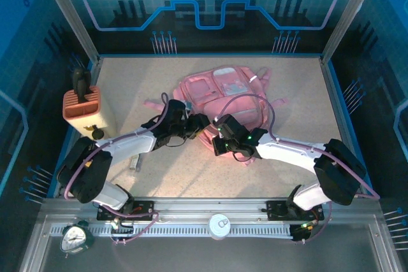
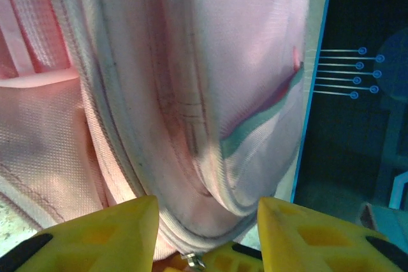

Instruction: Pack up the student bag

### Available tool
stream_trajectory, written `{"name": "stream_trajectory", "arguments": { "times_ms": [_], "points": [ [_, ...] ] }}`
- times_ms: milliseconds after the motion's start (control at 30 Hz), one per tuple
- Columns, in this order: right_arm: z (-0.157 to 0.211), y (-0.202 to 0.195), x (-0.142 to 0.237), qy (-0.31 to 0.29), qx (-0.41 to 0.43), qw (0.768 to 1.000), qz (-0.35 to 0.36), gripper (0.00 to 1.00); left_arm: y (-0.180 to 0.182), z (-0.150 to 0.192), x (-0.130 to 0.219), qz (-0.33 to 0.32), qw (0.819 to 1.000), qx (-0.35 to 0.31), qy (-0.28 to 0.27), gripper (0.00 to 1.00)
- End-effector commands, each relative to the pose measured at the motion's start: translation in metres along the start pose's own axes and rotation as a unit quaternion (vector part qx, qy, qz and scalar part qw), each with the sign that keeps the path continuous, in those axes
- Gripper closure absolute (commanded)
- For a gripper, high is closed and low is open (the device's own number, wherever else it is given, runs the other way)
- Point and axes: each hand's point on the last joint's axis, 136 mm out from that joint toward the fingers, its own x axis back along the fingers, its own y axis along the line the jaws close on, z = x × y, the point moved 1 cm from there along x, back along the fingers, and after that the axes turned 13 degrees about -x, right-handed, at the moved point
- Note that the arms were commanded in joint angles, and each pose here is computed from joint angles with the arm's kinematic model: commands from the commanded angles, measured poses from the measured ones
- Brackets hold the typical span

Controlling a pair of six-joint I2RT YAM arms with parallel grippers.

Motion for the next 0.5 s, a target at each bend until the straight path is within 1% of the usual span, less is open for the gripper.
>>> {"name": "stream_trajectory", "arguments": {
  "times_ms": [0, 100, 200, 267, 400, 467],
  "points": [
    [0.002, 0.003, -0.001, 0.003, -0.001, 1.000, -0.009, 1.00, 0.021, 0.003, -0.009, -0.024, 0.999, 0.044, -0.018, 0.56],
    [0.003, 0.005, -0.004, 0.004, 0.001, 1.000, -0.012, 1.00, 0.033, 0.006, -0.014, -0.045, 0.997, 0.064, -0.019, 0.56],
    [0.003, 0.004, -0.007, 0.005, -0.001, 1.000, -0.010, 1.00, 0.038, 0.008, -0.019, -0.050, 0.996, 0.078, -0.019, 0.59],
    [0.004, 0.006, -0.008, 0.009, -0.001, 1.000, -0.015, 1.00, 0.036, 0.007, -0.023, -0.042, 0.995, 0.082, -0.024, 0.64],
    [0.004, 0.006, -0.010, 0.010, 0.005, 1.000, -0.013, 1.00, 0.034, 0.002, -0.027, -0.049, 0.996, 0.073, -0.028, 0.77],
    [0.003, 0.006, -0.010, 0.011, 0.005, 1.000, -0.010, 1.00, 0.031, -0.002, -0.027, -0.049, 0.996, 0.065, -0.034, 0.85]
  ]
}}
